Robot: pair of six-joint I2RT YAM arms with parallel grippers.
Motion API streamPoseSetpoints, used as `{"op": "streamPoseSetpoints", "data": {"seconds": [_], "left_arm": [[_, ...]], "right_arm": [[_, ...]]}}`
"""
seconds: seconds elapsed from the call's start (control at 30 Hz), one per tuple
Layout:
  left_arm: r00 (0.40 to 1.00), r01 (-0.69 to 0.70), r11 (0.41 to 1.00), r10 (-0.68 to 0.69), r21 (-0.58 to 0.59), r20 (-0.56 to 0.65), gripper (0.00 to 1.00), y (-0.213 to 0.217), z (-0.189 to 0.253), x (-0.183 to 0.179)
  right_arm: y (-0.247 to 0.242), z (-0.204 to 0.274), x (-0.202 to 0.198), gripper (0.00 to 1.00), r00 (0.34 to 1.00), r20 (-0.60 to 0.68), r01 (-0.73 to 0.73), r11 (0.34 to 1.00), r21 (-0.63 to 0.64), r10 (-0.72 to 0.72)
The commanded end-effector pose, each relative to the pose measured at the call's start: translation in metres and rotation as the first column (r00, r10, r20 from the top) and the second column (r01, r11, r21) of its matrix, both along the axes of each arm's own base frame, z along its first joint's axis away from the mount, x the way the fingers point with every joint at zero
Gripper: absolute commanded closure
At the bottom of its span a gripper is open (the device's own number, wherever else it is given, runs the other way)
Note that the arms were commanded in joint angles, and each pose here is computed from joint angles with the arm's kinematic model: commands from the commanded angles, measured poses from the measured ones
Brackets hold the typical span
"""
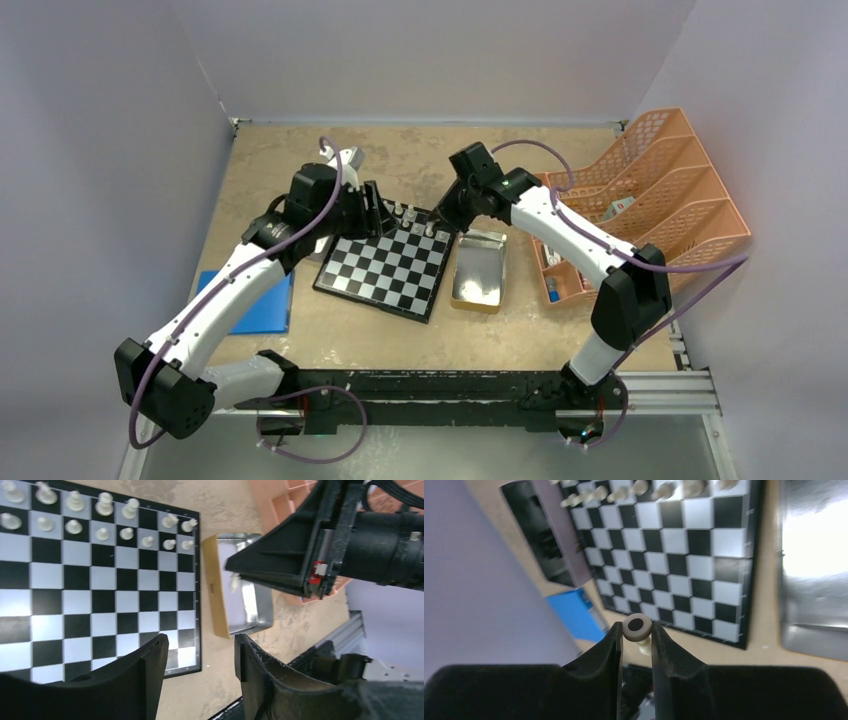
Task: Set up the chess pieces on the board
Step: Adjust the storage box at the center of the board.
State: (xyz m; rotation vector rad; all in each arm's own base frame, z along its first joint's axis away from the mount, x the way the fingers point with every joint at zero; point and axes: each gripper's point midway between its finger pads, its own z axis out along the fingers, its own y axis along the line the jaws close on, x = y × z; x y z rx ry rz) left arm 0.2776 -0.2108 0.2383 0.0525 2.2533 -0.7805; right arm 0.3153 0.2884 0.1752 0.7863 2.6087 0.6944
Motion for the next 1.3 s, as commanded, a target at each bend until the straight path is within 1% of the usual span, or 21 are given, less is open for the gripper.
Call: {"op": "streamPoseSetpoints", "data": {"seconds": [0.0,0.07,0.17,0.23,0.33,0.4,0.53,0.7,0.77,0.87,1.07,1.23,1.27], "left_arm": [[0.994,0.088,0.983,-0.075,-0.162,0.084,0.51,-0.030,0.039,0.009],[0.994,0.101,0.976,-0.090,-0.195,0.064,0.51,-0.038,0.039,0.010],[0.994,0.107,0.967,-0.098,-0.233,0.048,0.51,-0.046,0.038,0.013],[0.994,0.108,0.963,-0.100,-0.248,0.048,0.51,-0.050,0.037,0.015],[0.997,0.076,0.967,-0.067,-0.244,0.048,0.51,-0.050,0.034,0.023],[0.998,0.049,0.970,-0.037,-0.239,0.054,0.52,-0.048,0.033,0.030],[0.998,0.019,0.972,-0.003,-0.235,0.067,0.58,-0.048,0.037,0.040],[0.996,0.012,0.971,0.009,-0.240,0.086,0.71,-0.048,0.043,0.045],[0.996,0.011,0.971,0.010,-0.239,0.086,0.74,-0.048,0.043,0.045],[0.995,-0.007,0.972,0.030,-0.237,0.092,0.76,-0.044,0.044,0.046],[0.993,-0.001,0.969,0.030,-0.247,0.111,0.76,-0.045,0.049,0.047],[0.992,-0.003,0.969,0.035,-0.248,0.123,0.79,-0.043,0.052,0.046],[0.991,-0.003,0.968,0.037,-0.249,0.129,0.82,-0.043,0.053,0.046]], "right_arm": [[0.046,0.066,0.002,0.82,1.000,-0.017,0.024,0.936,0.352,-0.019],[0.054,0.079,0.002,0.83,0.999,-0.025,0.037,0.902,0.430,-0.029],[0.059,0.093,0.003,0.83,0.998,-0.030,0.059,0.864,0.499,-0.050],[0.063,0.098,0.003,0.83,0.997,-0.047,0.071,0.841,0.537,-0.055],[0.066,0.107,0.005,0.83,0.998,-0.028,0.058,0.822,0.566,-0.051],[0.066,0.110,0.005,0.83,0.999,-0.020,0.049,0.822,0.567,-0.045],[0.066,0.110,0.002,0.83,0.999,-0.022,0.046,0.820,0.570,-0.041],[0.065,0.109,0.000,0.83,0.999,-0.019,0.039,0.820,0.571,-0.035],[0.064,0.109,-0.001,0.83,0.999,-0.022,0.041,0.820,0.570,-0.035],[0.064,0.108,-0.001,0.83,0.999,-0.014,0.033,0.821,0.569,-0.031],[0.065,0.104,0.000,0.83,1.000,-0.010,0.023,0.827,0.561,-0.022],[0.065,0.100,0.002,0.83,1.000,-0.001,0.017,0.838,0.546,-0.020],[0.065,0.099,0.002,0.83,1.000,0.001,0.018,0.838,0.545,-0.022]]}}
